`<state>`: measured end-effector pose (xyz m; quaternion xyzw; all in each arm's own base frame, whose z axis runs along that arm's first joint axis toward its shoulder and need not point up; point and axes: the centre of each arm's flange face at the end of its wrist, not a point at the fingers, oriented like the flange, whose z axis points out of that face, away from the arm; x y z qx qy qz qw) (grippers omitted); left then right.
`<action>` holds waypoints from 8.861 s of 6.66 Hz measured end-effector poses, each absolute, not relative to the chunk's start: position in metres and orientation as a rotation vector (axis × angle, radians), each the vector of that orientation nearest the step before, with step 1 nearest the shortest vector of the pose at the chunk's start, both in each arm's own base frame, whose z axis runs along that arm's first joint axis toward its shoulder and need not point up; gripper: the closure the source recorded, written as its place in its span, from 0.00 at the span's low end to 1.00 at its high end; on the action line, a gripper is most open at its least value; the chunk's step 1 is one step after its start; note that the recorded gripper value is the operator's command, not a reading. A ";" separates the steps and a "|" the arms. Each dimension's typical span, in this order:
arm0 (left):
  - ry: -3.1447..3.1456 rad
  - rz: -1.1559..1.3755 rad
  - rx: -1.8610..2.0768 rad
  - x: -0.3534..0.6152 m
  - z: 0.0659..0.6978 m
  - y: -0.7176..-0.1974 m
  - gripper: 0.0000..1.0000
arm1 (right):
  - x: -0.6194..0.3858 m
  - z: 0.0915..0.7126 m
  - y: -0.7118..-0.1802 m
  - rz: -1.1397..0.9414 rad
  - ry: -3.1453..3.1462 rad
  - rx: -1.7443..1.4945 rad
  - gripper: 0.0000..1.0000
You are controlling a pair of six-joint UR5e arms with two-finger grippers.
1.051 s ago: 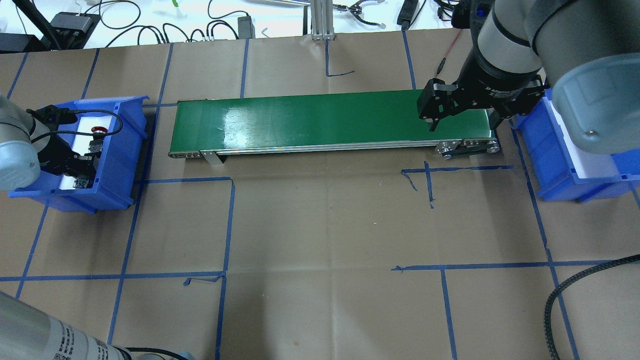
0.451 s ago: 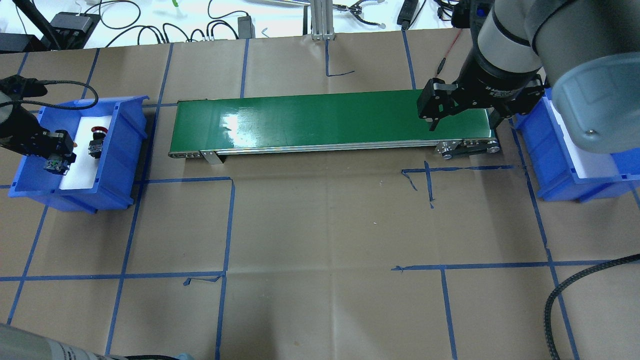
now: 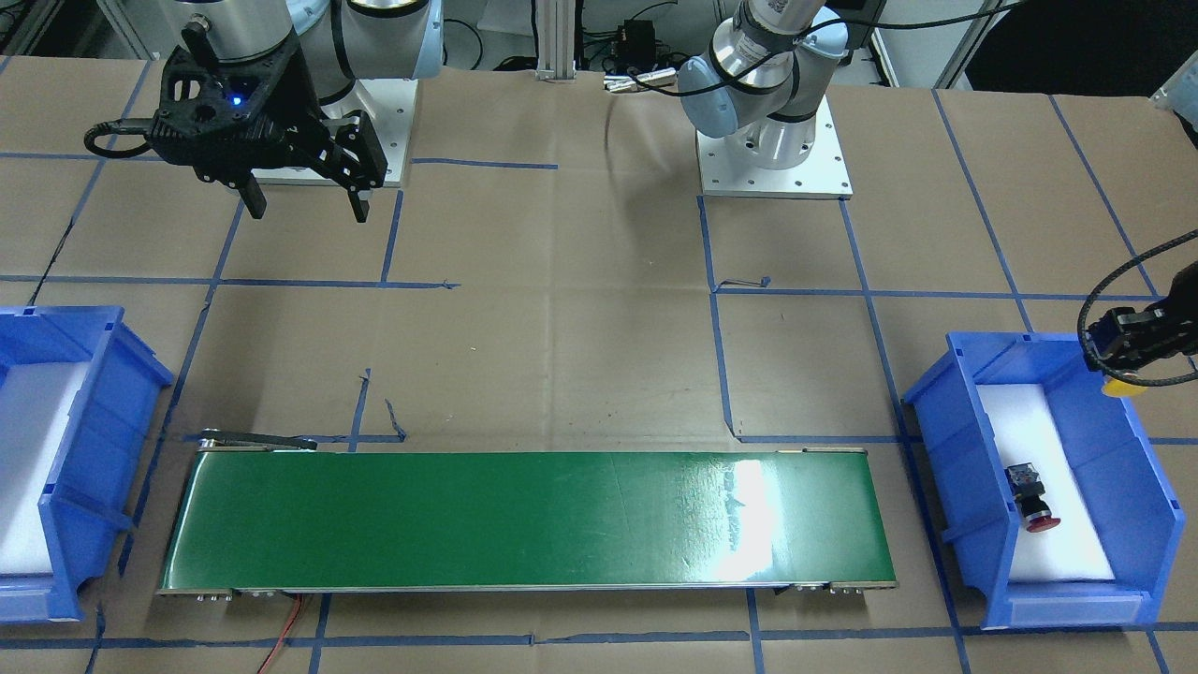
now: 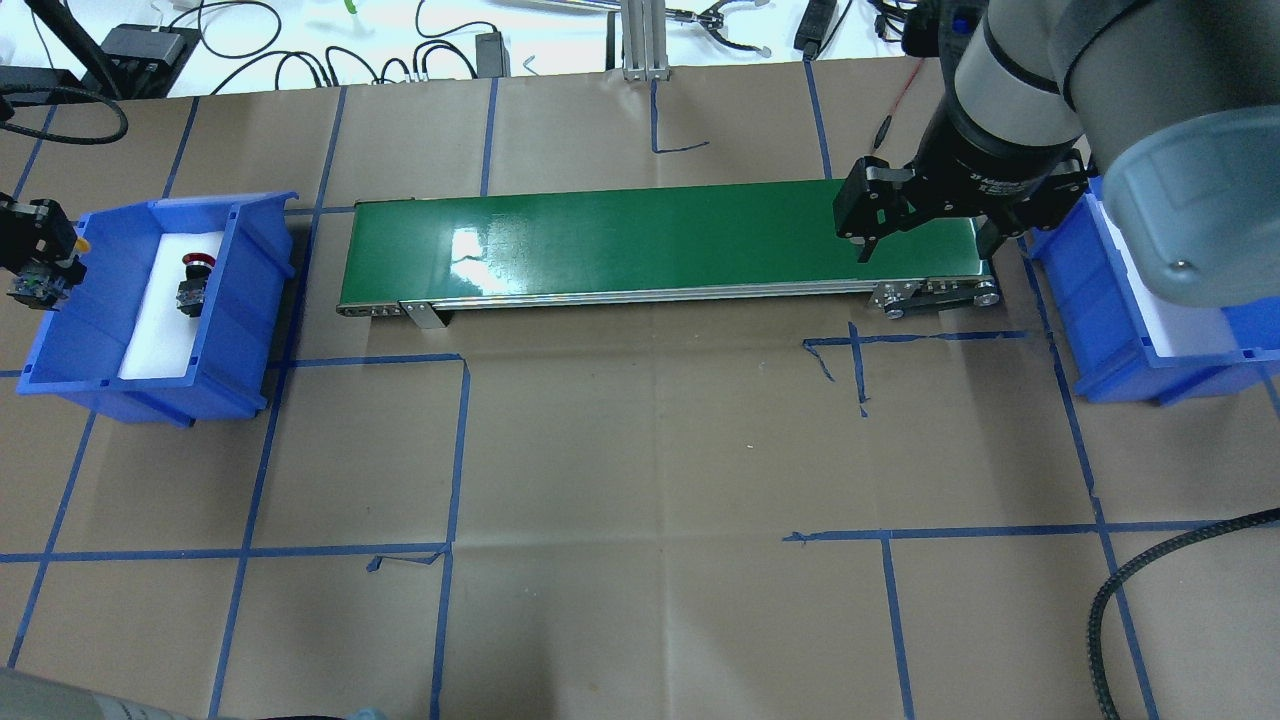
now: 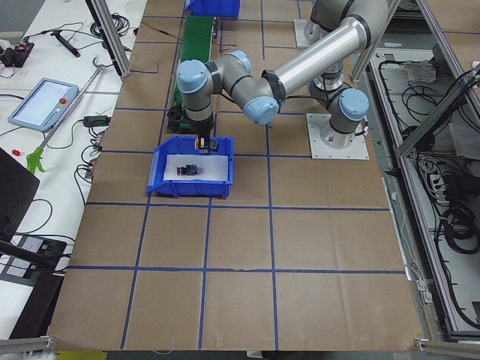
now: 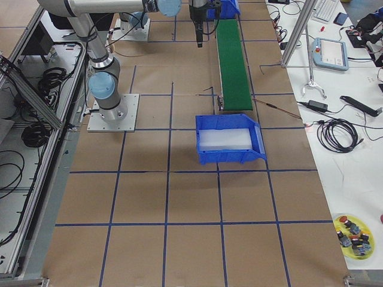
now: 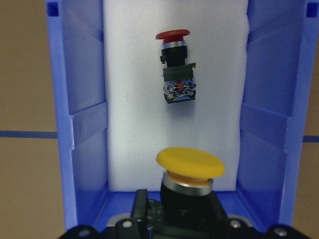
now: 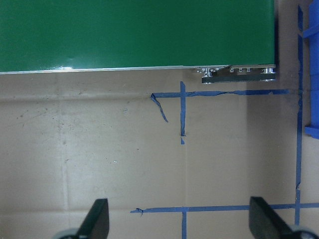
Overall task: Transport two buttons from left to right
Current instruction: 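Carry the yellow button with the left gripper onto the conveyor belt, then open the left gripper to release the yellow button and raise it, then move the left gripper back over the bin while the belt carries the button, then lower the left gripper and grasp the red-capped button in the bin, then carry the red button to the belt while the right gripper descends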
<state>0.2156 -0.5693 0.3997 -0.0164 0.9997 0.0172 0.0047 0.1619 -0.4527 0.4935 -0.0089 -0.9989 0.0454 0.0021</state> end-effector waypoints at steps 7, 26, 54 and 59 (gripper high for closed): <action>3.122 0.014 -0.085 -0.051 0.369 -0.679 1.00 | 0.162 0.483 -0.461 0.112 -3.137 -0.023 0.00; 3.118 -0.135 -0.091 -0.086 0.418 -0.628 0.00 | 0.161 0.480 -0.465 0.102 -3.133 -0.021 0.00; 3.112 -0.119 -0.011 0.211 0.231 -0.649 1.00 | 0.163 0.388 -0.563 0.252 -3.123 -0.038 0.00; 3.113 -0.040 -0.014 0.194 0.412 -0.616 1.00 | 0.165 0.364 -0.573 0.199 -3.134 -0.037 0.00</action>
